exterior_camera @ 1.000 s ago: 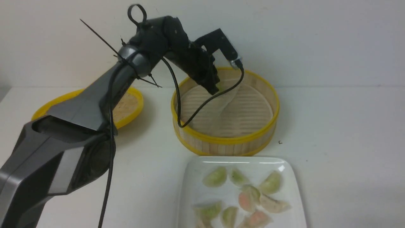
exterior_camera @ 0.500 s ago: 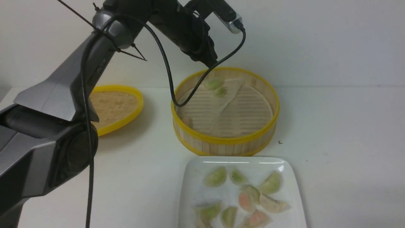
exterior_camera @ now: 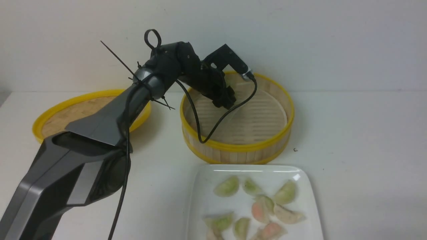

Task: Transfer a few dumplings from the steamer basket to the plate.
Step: Use the left arm to grab a dumpling from the steamer

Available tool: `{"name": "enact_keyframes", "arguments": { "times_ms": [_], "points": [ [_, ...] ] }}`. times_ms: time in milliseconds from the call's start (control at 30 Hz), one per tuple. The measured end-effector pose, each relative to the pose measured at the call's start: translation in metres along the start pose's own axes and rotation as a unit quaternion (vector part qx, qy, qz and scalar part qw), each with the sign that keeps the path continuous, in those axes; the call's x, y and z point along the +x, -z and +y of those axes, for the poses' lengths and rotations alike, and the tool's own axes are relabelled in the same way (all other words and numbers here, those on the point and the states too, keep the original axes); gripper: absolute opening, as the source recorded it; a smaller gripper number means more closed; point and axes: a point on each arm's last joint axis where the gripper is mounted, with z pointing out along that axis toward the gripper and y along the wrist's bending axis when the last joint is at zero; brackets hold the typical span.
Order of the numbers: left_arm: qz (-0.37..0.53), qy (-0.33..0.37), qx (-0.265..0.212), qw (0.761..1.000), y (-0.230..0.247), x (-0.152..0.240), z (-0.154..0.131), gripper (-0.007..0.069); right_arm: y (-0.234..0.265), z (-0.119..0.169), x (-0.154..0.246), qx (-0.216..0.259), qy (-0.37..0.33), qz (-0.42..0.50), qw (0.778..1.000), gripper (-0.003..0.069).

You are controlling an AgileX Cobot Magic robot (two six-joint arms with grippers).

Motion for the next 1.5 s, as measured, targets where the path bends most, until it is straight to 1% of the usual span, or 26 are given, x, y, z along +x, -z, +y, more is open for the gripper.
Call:
{"name": "enact_keyframes", "arguments": {
  "times_ms": [133,200,233,267,300,367,400,500,600,667,867,1000,1100,1200,1267,1300,1333,1367,1400,1467,1500],
  "points": [
    [-0.006,-0.010,0.003,1.000,-0.004,0.002,-0.001,0.0455,0.000,0.000,0.000,0.000,0.000,0.000,1.000,-0.0015],
    [-0.017,-0.010,0.004,1.000,-0.007,0.002,-0.001,0.0421,0.000,0.000,0.000,0.000,0.000,0.000,1.000,-0.0015],
    [-0.021,-0.010,0.005,1.000,-0.007,0.002,-0.001,0.0371,0.000,0.000,0.000,0.000,0.000,0.000,1.000,-0.0015],
    [-0.021,-0.009,0.006,1.000,-0.008,0.003,-0.001,0.0342,0.000,0.000,0.000,0.000,0.000,0.000,1.000,-0.0015],
    [-0.022,-0.008,0.005,1.000,-0.008,0.003,-0.001,0.0330,0.000,0.000,0.000,0.000,0.000,0.000,1.000,-0.0015],
    [-0.028,0.001,0.005,1.000,-0.009,0.003,0.000,0.0165,0.000,0.000,0.000,0.000,0.000,0.000,1.000,-0.0015],
    [-0.029,0.005,0.006,1.000,-0.010,0.003,0.000,0.0112,0.000,0.000,0.000,0.000,0.000,0.000,1.000,-0.0015],
    [-0.028,0.018,0.013,0.999,-0.005,0.000,-0.001,0.0041,0.000,0.000,0.000,0.000,0.000,0.000,1.000,-0.0015],
    [-0.016,0.015,0.027,0.999,0.009,-0.007,-0.002,0.0001,0.000,0.000,0.000,0.000,0.000,0.000,1.000,-0.0015],
    [-0.012,0.014,0.033,0.999,0.018,-0.012,-0.002,-0.0005,0.000,0.000,0.000,0.000,0.000,0.000,1.000,-0.0015],
    [-0.026,0.009,0.031,0.999,0.075,-0.044,0.005,-0.0006,0.000,0.000,0.000,0.000,0.000,0.000,1.000,-0.0015],
    [-0.033,0.004,0.030,0.999,0.081,-0.048,0.005,-0.0006,0.000,0.000,0.000,0.000,0.000,0.000,1.000,-0.0015],
    [-0.042,-0.014,0.028,0.999,0.069,-0.046,0.003,-0.0005,0.000,0.000,0.000,0.000,-0.001,0.000,1.000,-0.0015],
    [-0.059,-0.035,0.026,0.997,0.047,-0.037,0.002,0.0033,0.000,0.000,0.000,0.000,-0.001,0.000,1.000,-0.0015],
    [-0.060,-0.039,0.031,0.997,0.034,-0.029,0.000,0.0087,0.000,0.000,0.000,0.000,-0.001,0.000,1.000,-0.0015],
    [-0.059,-0.039,0.032,0.997,0.032,-0.028,0.000,0.0087,0.000,0.000,0.000,0.000,-0.001,0.000,1.000,-0.0015],
    [-0.044,-0.027,0.045,0.998,0.022,-0.019,-0.002,0.0144,0.000,0.000,0.000,0.000,-0.001,0.000,1.000,-0.0015],
    [-0.043,-0.025,0.045,0.998,0.021,-0.018,-0.003,0.0149,0.000,0.000,0.000,0.000,-0.001,0.000,1.000,-0.0015],
    [-0.027,0.003,0.053,0.998,0.018,-0.013,-0.004,0.0181,0.000,0.000,0.000,0.000,-0.001,0.000,1.000,-0.0015],
    [0.007,0.057,0.058,0.997,0.021,-0.010,-0.004,0.0195,0.000,0.000,0.000,0.000,-0.001,0.000,1.000,-0.0015],
    [0.009,0.066,0.059,0.996,0.021,-0.009,-0.005,0.0195,0.000,0.000,0.000,0.000,-0.001,0.000,1.000,-0.0015]
  ]
}}
